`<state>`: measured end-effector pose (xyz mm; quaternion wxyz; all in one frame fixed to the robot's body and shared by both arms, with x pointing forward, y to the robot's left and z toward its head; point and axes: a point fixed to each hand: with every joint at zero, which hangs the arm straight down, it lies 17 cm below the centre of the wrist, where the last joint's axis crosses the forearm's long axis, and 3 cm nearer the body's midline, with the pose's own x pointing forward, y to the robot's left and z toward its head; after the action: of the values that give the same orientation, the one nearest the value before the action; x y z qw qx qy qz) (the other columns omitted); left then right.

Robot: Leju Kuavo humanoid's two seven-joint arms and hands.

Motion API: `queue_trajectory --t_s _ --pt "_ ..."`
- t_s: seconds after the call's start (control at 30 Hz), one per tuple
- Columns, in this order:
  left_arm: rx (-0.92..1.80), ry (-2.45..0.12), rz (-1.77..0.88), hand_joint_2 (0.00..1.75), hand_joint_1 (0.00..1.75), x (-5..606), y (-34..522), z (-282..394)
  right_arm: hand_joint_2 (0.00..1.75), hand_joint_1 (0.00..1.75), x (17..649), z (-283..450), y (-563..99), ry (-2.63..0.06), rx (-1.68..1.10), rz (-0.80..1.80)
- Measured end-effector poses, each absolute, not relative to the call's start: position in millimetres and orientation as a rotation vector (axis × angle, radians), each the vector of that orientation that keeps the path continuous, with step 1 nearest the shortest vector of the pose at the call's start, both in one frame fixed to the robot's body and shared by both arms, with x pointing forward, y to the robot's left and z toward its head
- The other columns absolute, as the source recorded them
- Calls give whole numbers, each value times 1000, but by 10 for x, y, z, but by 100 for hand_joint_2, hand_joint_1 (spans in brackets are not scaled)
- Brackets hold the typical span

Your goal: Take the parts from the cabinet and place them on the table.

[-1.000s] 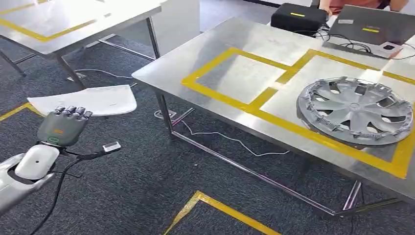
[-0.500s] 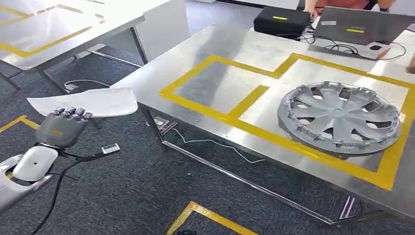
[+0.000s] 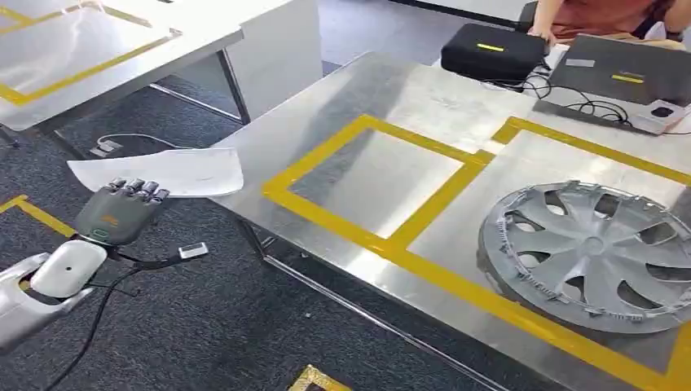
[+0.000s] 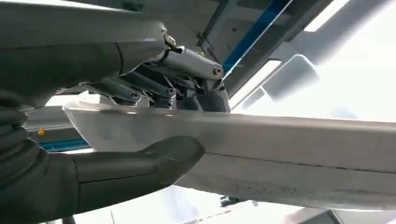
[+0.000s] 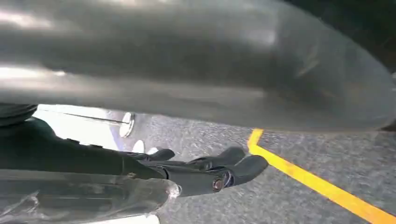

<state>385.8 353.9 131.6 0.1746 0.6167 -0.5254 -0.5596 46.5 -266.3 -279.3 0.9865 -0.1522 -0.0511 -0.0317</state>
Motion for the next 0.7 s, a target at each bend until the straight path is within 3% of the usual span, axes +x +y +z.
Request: queue_trajectory --t_s 0.37,0.57,0.7 --pt "1632 -1798 -1699 175 138 4277 2657 1540 0 0 711 -2764 -2618 -158 -298 -43" --pt "1363 -1992 -1528 175 138 4293 2098 1568 0 0 722 -2762 -2574 -162 -290 -30" --pt "1312 -1995 -1520 175 138 4248 2016 1487 0 0 710 -2764 -2534 -164 -279 -24"
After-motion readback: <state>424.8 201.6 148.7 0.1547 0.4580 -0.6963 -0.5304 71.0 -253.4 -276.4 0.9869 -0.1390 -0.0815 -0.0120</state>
